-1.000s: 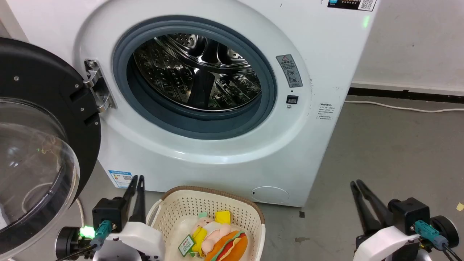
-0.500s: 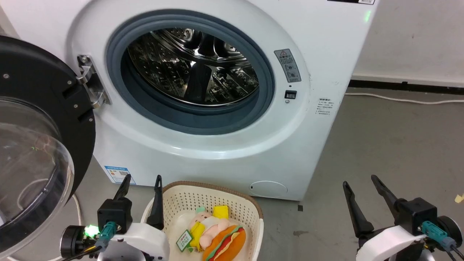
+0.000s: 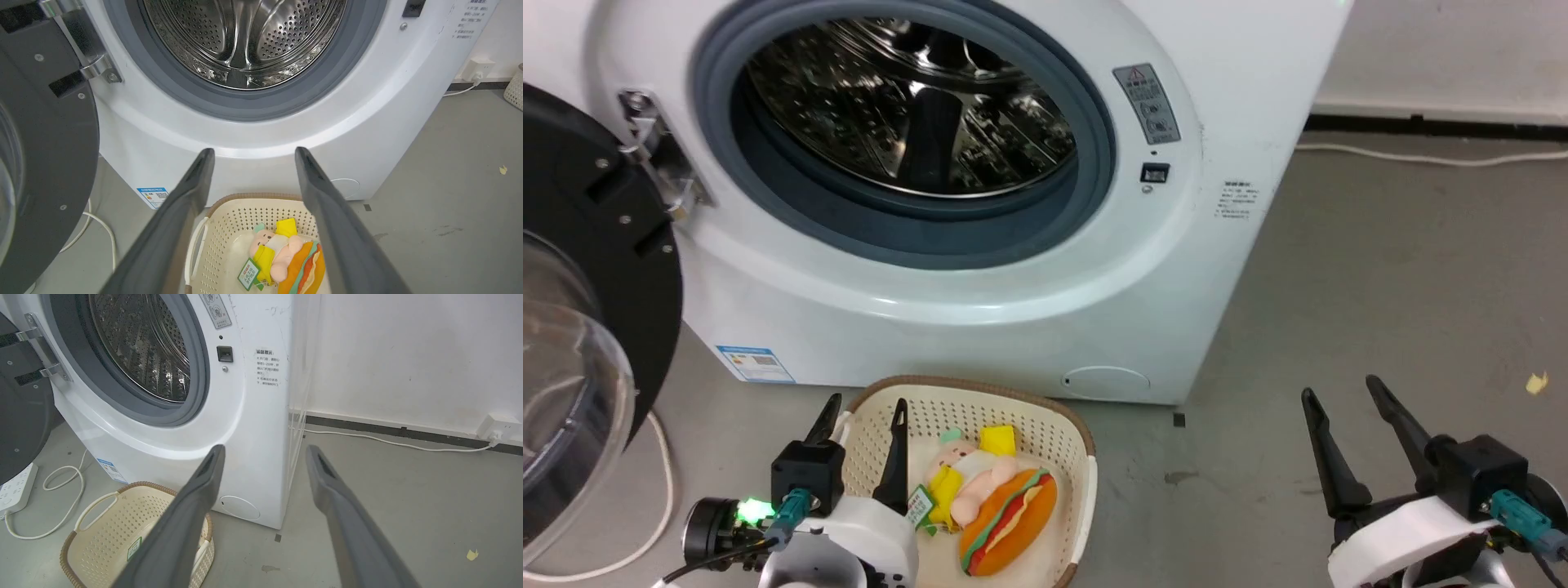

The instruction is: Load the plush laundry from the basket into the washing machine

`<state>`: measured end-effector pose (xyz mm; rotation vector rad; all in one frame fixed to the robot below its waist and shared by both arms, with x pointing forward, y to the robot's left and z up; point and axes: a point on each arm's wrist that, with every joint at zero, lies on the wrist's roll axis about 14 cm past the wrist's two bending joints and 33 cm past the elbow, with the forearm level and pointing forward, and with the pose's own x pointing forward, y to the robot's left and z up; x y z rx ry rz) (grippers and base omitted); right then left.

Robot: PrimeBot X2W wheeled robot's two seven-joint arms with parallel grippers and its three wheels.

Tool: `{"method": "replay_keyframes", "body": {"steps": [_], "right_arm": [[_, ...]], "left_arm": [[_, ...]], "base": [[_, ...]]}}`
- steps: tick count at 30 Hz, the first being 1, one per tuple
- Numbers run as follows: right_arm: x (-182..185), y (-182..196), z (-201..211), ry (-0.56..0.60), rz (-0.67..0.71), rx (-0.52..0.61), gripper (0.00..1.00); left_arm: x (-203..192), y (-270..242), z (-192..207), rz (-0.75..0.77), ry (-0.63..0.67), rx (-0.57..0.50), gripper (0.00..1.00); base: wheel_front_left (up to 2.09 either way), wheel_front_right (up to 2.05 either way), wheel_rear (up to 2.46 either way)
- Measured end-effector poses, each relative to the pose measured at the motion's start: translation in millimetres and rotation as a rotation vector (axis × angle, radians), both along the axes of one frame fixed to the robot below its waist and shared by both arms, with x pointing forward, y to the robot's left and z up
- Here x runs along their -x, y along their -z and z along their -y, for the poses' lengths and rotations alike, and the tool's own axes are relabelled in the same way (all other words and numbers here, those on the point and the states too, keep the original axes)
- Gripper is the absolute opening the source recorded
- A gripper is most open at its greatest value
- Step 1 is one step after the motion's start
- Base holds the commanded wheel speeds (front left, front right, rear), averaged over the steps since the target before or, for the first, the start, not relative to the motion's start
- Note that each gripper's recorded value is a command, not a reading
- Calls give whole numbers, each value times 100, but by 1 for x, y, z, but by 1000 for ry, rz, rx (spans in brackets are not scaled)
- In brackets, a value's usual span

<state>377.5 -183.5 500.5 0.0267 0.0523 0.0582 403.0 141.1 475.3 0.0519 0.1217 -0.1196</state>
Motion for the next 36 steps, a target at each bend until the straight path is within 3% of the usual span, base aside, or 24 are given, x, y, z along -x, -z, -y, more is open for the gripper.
{"method": "replay_keyframes", "body": {"steps": [36], "right_arm": [[-3, 50, 55, 202, -98, -143, 100]], "left_arm": [[-23, 200, 49, -597, 293, -140, 100]], "base": [[0, 0, 0]]}}
